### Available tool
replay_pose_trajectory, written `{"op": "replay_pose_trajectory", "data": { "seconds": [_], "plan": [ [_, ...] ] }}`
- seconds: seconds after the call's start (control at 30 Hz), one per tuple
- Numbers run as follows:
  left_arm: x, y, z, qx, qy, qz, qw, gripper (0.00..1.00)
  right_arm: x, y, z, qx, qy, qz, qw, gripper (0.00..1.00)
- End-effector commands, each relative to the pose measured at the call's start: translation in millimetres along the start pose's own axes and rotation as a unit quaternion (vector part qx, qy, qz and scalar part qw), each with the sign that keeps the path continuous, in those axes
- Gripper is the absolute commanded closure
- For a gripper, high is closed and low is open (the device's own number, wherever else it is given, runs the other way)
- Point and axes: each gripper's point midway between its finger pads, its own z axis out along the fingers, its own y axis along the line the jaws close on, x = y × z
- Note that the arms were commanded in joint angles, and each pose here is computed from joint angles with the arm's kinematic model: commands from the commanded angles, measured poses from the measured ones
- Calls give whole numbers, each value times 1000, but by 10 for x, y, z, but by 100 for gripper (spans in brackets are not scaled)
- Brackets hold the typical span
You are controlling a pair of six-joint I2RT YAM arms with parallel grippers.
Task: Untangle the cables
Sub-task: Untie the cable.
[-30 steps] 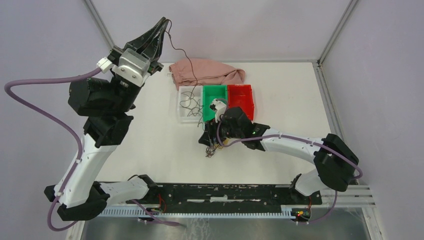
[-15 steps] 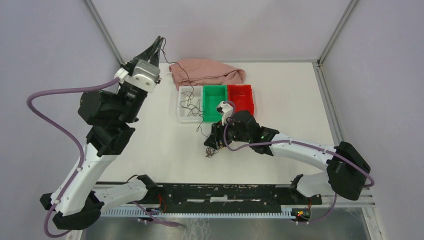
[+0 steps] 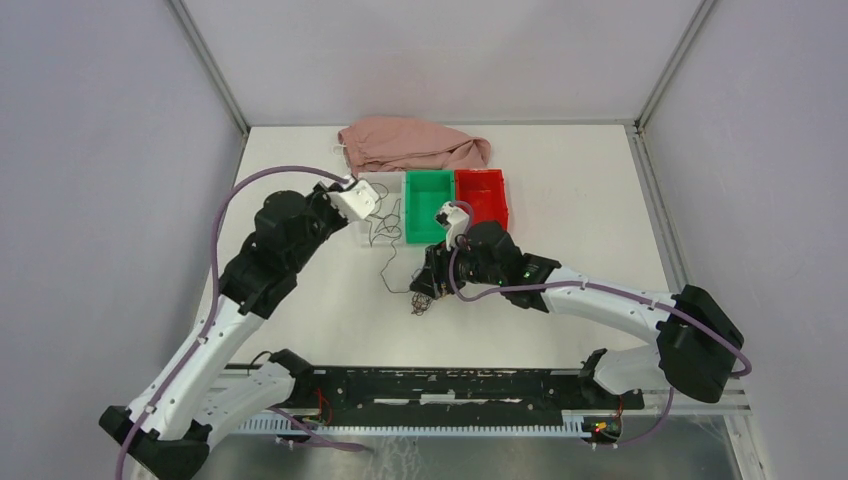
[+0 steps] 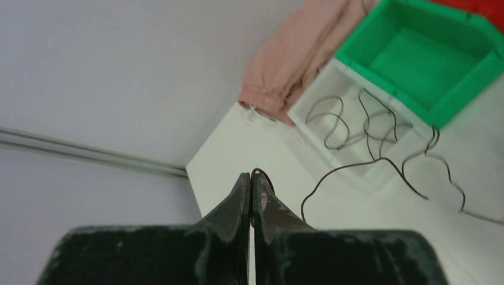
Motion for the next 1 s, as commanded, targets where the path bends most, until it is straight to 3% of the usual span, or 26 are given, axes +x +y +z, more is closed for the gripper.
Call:
{"op": "replay_pose_trajectory", "data": {
  "seconds": [0.0, 0.17, 0.23, 0.33, 0.43, 0.5, 0.67, 0.73, 0.97],
  "plan": [
    [648, -645, -118, 164, 73, 23, 983, 97, -245, -85, -82, 35, -40, 7, 999, 38],
    [705, -1544, -348, 359, 42, -47, 931, 89, -286, -261, -153, 70, -56, 25, 996, 39],
    [793, -1743, -364, 393, 44, -52, 917, 84, -290, -321, -187, 82, -62, 32, 994, 39],
    [1145, -1930, -355, 410, 98, -33, 906, 77, -295, -417, -249, 102, -71, 40, 991, 38],
    [1512, -2076, -534, 442, 152, 5, 884, 49, -281, -467, -278, 109, -73, 44, 990, 38],
    [1568, -2112, -597, 452, 143, 28, 880, 40, -275, -495, -278, 113, -73, 47, 990, 38],
    [1365, -2204, -635, 482, 89, 20, 872, 30, -295, -502, -246, 112, -72, 52, 990, 38],
    [1298, -2241, -562, 486, 91, 7, 869, 17, -302, -504, -244, 112, -74, 52, 990, 38],
    [1210, -2492, -336, 505, 76, 36, 859, 20, -278, -552, -218, 119, -76, 60, 988, 38]
  ]
}}
